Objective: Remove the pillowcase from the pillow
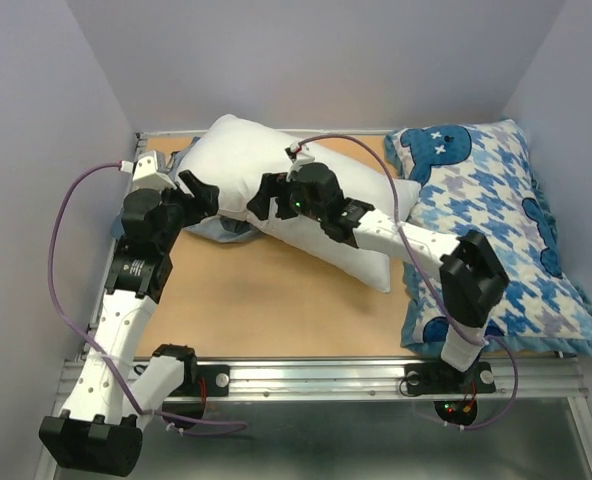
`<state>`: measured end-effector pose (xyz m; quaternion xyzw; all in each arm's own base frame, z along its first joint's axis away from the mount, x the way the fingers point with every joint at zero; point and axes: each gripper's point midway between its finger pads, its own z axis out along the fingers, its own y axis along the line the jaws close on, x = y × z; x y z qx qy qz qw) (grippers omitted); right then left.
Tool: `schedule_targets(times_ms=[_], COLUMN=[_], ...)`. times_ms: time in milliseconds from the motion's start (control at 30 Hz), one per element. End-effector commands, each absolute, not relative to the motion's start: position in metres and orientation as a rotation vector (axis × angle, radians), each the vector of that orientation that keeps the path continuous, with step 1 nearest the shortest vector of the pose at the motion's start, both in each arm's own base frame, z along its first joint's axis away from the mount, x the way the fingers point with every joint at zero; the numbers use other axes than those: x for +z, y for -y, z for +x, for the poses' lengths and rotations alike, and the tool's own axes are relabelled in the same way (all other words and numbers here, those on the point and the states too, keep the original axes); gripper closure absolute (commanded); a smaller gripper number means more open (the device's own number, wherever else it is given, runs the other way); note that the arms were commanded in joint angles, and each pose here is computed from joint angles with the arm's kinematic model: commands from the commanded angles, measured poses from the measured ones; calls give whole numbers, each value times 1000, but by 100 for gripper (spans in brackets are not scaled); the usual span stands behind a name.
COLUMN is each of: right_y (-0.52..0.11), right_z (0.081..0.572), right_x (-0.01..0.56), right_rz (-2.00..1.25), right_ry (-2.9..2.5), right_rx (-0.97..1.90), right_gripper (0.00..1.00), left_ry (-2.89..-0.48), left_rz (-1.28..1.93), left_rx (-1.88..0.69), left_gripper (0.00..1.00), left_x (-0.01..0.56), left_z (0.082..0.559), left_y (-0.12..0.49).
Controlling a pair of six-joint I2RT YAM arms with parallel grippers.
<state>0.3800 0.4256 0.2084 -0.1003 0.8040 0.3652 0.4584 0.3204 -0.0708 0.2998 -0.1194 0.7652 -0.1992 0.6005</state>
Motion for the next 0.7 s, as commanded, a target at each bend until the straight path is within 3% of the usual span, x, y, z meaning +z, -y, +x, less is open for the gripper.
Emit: schedule_targets(times_ms=[0, 233, 467, 667], right_y=[-407, -334, -249, -211], right_z=[350, 318, 282, 266], right_x=[309, 327, 303, 287], right_rz=[-268, -180, -33, 20], right_ry=[-1767, -1774, -1782, -1778], right_rx=[1013, 866, 700, 622], right_gripper=[0, 0, 0, 0], left_ry=[-1698, -1659, -1633, -1597], left_rz=[-205, -140, -114, -94], left_rx=[-465, -469, -493, -473], left_gripper=[22, 21, 21, 21], left_x=[320, 336, 339, 342], left_z=[308, 294, 287, 280], left_y=[72, 74, 78, 75])
